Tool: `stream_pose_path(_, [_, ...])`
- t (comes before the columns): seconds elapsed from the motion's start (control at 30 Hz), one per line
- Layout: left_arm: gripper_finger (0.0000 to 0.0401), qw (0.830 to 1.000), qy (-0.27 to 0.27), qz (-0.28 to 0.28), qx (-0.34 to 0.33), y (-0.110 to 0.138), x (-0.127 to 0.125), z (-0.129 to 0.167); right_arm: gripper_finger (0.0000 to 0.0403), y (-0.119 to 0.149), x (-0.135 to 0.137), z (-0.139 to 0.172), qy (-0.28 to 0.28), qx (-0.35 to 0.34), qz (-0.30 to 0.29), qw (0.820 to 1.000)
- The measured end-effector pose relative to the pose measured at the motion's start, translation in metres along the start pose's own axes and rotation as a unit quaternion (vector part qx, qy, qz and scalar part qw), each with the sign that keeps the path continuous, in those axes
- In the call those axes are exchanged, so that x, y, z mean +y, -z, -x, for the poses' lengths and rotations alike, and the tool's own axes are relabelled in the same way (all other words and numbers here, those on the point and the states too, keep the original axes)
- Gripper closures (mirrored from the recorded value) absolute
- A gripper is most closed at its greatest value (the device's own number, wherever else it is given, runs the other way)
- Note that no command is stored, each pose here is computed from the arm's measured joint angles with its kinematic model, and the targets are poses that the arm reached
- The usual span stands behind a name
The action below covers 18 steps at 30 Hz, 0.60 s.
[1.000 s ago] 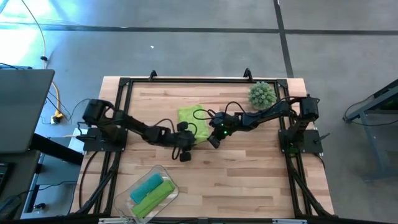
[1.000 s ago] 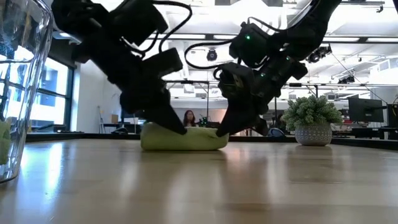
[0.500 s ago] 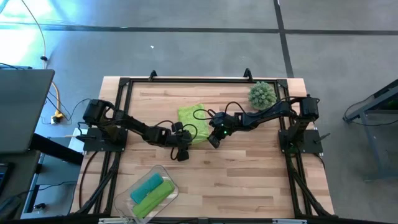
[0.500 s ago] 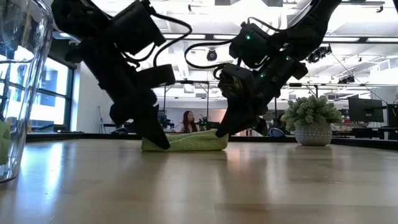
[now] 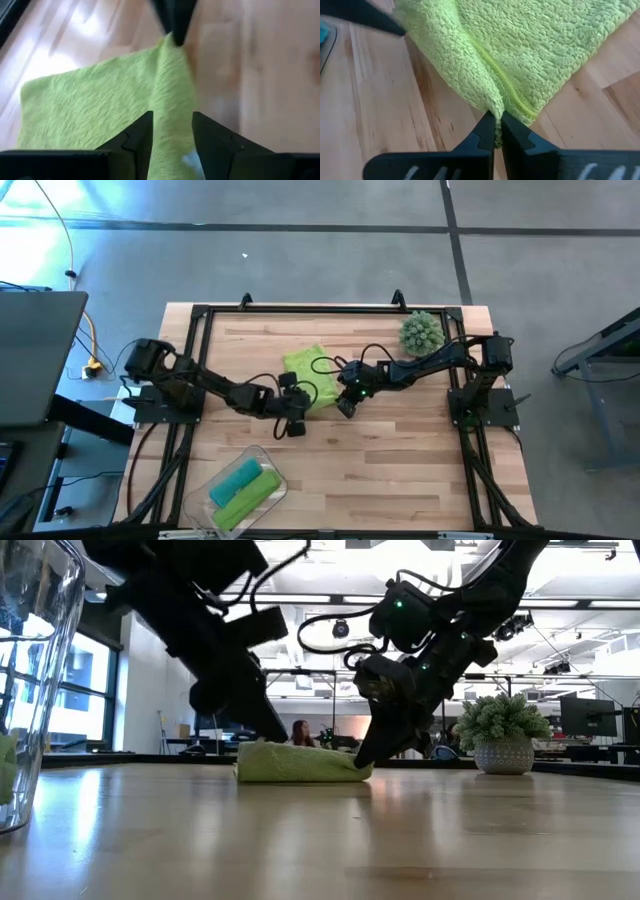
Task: Roll microfiber towels into tight, uniform cylinder then place into a basket
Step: Roll the light green microfiber cloth
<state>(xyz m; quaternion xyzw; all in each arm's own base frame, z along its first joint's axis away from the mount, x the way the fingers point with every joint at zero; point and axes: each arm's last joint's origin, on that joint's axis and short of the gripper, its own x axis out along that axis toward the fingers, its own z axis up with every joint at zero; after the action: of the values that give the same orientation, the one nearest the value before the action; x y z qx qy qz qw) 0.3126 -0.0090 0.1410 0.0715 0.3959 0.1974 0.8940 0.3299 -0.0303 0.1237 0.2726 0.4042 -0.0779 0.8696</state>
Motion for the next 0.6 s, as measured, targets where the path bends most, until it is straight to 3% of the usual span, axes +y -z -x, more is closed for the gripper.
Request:
stream_pose_path(0.23, [0.0274, 0.996, 0.054, 0.05, 0.047, 0.011, 0.006, -0.017, 0.04, -0.001, 0.0, 0.0, 0.002, -0.004, 0.004, 1.0])
stream_pose_path(0.43, [0.0274, 0.984, 0.131, 0.099, 0.076, 0.015, -0.002, -0.019, 0.04, -0.001, -0.001, 0.0, 0.013, -0.008, 0.007, 1.0])
stream_pose_path(0.6, [0.0276, 0.981, 0.121, 0.128, 0.085, 0.017, -0.005, -0.017, 0.0394, -0.001, -0.001, 0.0, 0.012, -0.011, 0.01, 1.0])
